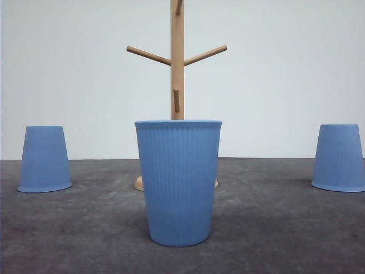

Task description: Place three cups

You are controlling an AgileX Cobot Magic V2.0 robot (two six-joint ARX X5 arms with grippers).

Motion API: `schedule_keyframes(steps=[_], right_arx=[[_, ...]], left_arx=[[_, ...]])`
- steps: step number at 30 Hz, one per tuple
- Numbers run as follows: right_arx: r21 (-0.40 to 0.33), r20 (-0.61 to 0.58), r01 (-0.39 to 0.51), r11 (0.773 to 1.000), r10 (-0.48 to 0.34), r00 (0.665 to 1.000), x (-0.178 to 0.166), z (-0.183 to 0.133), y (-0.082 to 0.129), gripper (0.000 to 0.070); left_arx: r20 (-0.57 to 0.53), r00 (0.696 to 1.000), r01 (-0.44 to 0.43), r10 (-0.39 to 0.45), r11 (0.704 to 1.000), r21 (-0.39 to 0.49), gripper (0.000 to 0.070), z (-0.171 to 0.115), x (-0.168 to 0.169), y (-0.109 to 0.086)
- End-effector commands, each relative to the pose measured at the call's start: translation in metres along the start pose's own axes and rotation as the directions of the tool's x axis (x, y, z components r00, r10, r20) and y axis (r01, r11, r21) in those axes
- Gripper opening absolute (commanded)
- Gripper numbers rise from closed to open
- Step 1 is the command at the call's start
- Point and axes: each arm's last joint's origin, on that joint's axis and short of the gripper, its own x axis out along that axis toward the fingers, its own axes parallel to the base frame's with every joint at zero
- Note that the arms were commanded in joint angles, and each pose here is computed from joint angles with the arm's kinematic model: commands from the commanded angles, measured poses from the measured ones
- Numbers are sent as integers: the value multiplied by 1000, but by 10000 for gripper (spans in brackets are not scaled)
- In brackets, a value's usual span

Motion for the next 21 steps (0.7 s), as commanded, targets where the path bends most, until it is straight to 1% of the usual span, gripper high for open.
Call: schedule_keyframes(steps=[1,2,5,9,12,14,18,21], right_arx=[[78,43,-21,997,18,999,-4,15,2,9],[92,50,-25,995,20,999,-5,21,3,9],[90,48,-38,995,34,998,-7,42,6,9],[88,-2,-31,996,32,999,-3,74,10,8],[79,-78,-21,997,27,997,6,100,13,8],[53,-144,-28,998,35,989,17,117,16,8],[10,-250,-66,998,66,966,43,145,21,8],[-2,-322,-103,995,97,942,64,160,25,8]], left_arx=[[69,998,3,0,999,-51,12,19,-6,-4],[84,996,0,5,998,-55,12,27,-8,-5],[108,994,-13,19,998,-55,12,50,-13,-9],[86,996,-21,25,999,-47,12,80,-10,-16],[17,999,-39,39,999,-36,12,101,0,-20],[-39,998,-51,51,999,-10,12,114,11,-22],[-131,989,-64,68,997,31,12,136,40,-27],[-192,978,-69,80,996,62,12,146,65,-29]])
